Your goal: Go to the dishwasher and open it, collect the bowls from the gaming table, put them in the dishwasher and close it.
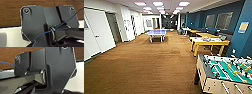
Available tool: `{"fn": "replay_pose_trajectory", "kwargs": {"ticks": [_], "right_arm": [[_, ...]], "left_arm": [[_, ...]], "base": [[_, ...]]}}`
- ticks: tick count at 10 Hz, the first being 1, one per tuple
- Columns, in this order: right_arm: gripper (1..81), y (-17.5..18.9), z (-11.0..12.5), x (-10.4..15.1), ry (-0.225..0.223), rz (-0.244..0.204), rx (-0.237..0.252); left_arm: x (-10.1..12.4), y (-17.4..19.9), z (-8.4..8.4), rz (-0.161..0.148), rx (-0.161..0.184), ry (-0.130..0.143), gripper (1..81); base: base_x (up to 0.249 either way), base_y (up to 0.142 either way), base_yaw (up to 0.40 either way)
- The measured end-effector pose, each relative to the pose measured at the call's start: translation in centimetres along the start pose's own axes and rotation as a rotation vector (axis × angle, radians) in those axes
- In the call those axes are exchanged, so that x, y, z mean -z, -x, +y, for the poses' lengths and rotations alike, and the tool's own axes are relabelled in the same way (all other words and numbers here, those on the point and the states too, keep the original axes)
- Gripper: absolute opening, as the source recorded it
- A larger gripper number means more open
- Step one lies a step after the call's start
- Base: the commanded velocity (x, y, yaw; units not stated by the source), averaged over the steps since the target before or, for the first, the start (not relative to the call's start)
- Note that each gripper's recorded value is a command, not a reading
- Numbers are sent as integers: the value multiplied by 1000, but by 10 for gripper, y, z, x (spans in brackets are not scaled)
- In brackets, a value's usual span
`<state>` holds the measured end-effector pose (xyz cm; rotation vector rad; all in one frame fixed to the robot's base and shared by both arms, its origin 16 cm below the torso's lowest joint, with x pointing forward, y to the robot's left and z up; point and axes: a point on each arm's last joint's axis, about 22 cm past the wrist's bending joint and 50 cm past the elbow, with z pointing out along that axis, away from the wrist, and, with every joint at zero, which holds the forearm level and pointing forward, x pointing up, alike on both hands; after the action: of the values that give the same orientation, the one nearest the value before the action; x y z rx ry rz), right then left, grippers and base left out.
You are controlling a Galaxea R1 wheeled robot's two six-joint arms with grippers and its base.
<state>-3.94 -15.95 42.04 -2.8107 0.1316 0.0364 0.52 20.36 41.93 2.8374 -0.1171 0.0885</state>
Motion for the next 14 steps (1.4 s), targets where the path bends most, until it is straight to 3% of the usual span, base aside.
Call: {"fn": "replay_pose_trajectory", "kwargs": {"ticks": [2,8,11,12,14], "right_arm": [[811,-10,-3,0,-3,14,3],[811,-8,-1,0,0,16,-1],[811,-6,-6,-1,-7,11,1],[811,-3,-5,-1,-6,6,1],[811,2,1,0,5,1,1]], "left_arm": [[0,-9,-1,13,-3,-1,811],[-2,-7,4,11,6,4,811],[0,-6,-3,9,8,-4,811],[0,-2,0,5,18,-2,811],[-5,9,24,-4,33,27,811]], "base": [[191,0,0],[198,0,0],[187,0,0],[196,0,0],[228,0,0]]}}
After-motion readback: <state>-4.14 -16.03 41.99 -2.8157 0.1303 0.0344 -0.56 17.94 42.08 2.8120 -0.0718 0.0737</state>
